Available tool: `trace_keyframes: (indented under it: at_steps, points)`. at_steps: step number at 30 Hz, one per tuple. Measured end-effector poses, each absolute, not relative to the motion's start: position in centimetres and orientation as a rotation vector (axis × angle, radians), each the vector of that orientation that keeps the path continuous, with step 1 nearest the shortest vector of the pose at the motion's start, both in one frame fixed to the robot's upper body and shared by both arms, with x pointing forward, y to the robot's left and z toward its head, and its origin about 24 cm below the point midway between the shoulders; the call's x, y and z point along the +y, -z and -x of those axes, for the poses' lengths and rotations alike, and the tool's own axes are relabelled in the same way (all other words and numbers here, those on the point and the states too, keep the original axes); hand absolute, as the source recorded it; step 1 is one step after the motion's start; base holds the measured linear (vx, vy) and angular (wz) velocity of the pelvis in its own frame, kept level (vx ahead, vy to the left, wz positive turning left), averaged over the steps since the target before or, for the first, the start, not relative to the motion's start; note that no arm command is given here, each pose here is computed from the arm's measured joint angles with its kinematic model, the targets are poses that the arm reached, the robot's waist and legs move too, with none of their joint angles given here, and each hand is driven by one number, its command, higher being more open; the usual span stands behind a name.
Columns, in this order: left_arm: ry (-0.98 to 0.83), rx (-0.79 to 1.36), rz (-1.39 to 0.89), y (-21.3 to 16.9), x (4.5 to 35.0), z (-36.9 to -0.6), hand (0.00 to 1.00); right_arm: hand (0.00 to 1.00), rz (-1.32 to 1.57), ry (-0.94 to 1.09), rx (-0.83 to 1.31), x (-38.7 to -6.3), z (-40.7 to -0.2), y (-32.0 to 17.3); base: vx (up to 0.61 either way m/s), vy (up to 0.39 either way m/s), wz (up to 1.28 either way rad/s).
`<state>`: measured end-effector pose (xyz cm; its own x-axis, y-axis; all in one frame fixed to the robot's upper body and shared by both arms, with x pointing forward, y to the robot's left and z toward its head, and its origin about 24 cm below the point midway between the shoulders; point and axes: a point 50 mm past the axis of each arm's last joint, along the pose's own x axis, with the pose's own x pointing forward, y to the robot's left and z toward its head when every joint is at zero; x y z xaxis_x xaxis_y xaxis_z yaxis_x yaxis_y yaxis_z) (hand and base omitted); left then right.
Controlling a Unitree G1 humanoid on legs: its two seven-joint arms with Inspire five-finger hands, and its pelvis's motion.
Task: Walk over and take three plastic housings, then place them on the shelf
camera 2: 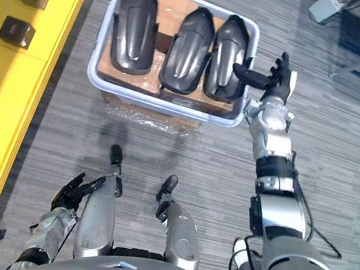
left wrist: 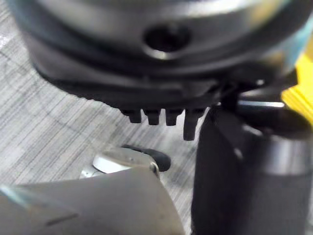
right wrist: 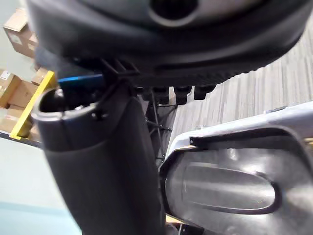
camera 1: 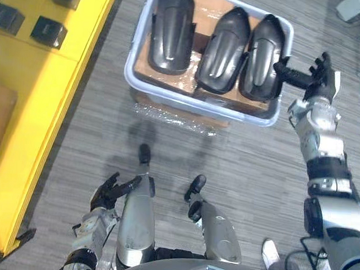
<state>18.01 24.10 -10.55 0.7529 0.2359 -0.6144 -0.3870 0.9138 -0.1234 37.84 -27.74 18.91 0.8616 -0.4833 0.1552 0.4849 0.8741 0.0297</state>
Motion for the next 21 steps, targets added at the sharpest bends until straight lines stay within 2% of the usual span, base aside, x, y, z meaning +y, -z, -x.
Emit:
trace_keyframes:
  at_steps: [4, 11, 17, 18, 21]
  points:
    - [-0.328, 0.626, 0.291, 10.5, 23.0, -19.1, 1.00, 1.00, 0.078, 0.568, -0.159, -29.6, -38.2, -20.8, 0.01, 0.049, 0.09]
    - [-0.299, 0.623, 0.369, 10.8, 21.1, -19.5, 1.00, 1.00, 0.116, 0.645, -0.024, -31.9, -37.8, -19.2, 0.02, 0.004, 0.09]
    - [-0.251, 0.619, 0.407, 10.9, 19.8, -19.6, 1.00, 1.00, 0.164, 0.769, -0.079, -33.3, -37.3, -22.6, 0.03, -0.043, 0.18]
    - [-0.240, 0.620, 0.409, 10.9, 19.7, -19.7, 1.00, 0.00, 0.165, 0.774, -0.084, -33.3, -37.3, -23.2, 0.02, -0.061, 0.08]
    - [-0.217, 0.618, 0.423, 10.9, 19.3, -19.7, 1.00, 0.00, 0.165, 0.759, -0.044, -33.4, -37.4, -23.5, 0.02, -0.057, 0.02]
